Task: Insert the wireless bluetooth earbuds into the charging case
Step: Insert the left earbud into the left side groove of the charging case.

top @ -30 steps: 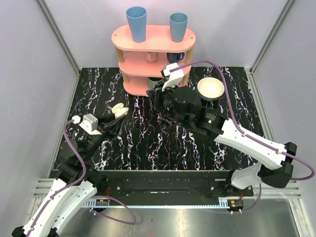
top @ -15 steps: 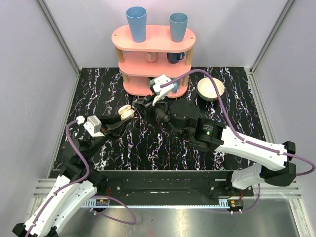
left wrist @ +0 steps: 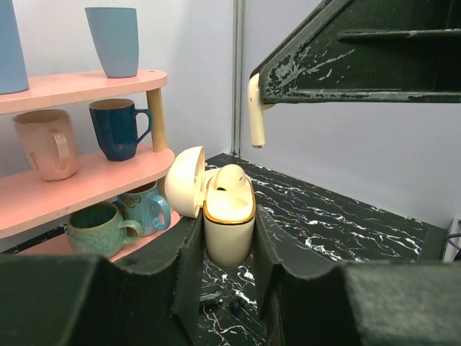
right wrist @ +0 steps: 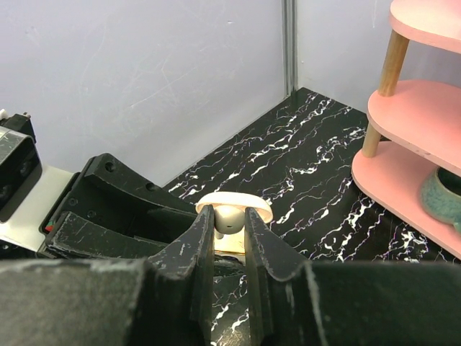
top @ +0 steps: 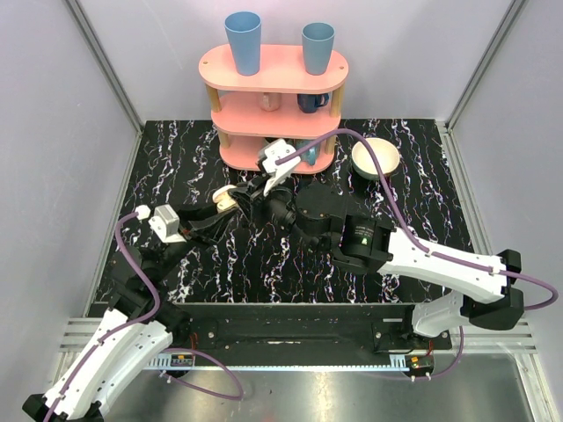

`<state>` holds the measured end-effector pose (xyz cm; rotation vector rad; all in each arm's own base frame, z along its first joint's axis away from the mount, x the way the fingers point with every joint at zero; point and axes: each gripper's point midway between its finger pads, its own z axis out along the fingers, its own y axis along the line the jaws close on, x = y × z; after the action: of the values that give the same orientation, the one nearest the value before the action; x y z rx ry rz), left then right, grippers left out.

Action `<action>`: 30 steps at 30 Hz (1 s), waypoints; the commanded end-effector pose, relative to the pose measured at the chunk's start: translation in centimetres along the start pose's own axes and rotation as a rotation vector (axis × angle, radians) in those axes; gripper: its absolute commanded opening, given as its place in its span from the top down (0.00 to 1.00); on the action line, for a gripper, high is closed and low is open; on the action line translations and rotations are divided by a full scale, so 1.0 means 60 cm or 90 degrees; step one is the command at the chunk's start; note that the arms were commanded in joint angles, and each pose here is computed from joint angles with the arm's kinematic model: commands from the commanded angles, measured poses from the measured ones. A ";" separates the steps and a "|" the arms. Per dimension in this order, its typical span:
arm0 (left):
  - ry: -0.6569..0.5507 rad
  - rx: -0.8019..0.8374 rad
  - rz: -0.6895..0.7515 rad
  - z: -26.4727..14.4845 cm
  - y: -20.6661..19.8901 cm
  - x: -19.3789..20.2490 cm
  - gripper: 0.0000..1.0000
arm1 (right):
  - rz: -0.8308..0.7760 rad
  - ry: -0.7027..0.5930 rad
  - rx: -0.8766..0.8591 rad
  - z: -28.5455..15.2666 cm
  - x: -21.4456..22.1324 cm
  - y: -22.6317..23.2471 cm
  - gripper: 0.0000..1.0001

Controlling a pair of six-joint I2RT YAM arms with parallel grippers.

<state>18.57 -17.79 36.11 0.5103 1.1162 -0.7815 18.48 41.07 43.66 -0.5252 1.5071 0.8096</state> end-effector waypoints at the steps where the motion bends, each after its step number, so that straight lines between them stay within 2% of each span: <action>1: -0.034 0.023 0.008 0.007 -0.010 -0.024 1.00 | 0.024 -0.036 -0.019 0.002 -0.029 0.020 1.00; 13: -0.044 0.023 0.003 0.003 -0.012 -0.026 1.00 | 0.002 -0.012 -0.023 0.020 0.001 0.030 1.00; 30: -0.057 0.004 0.003 -0.001 -0.005 -0.032 1.00 | 0.022 0.004 -0.037 0.024 0.021 0.040 1.00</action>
<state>18.41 -17.81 36.13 0.5029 1.1040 -0.7958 18.34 43.32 41.38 -0.5643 1.5399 0.8113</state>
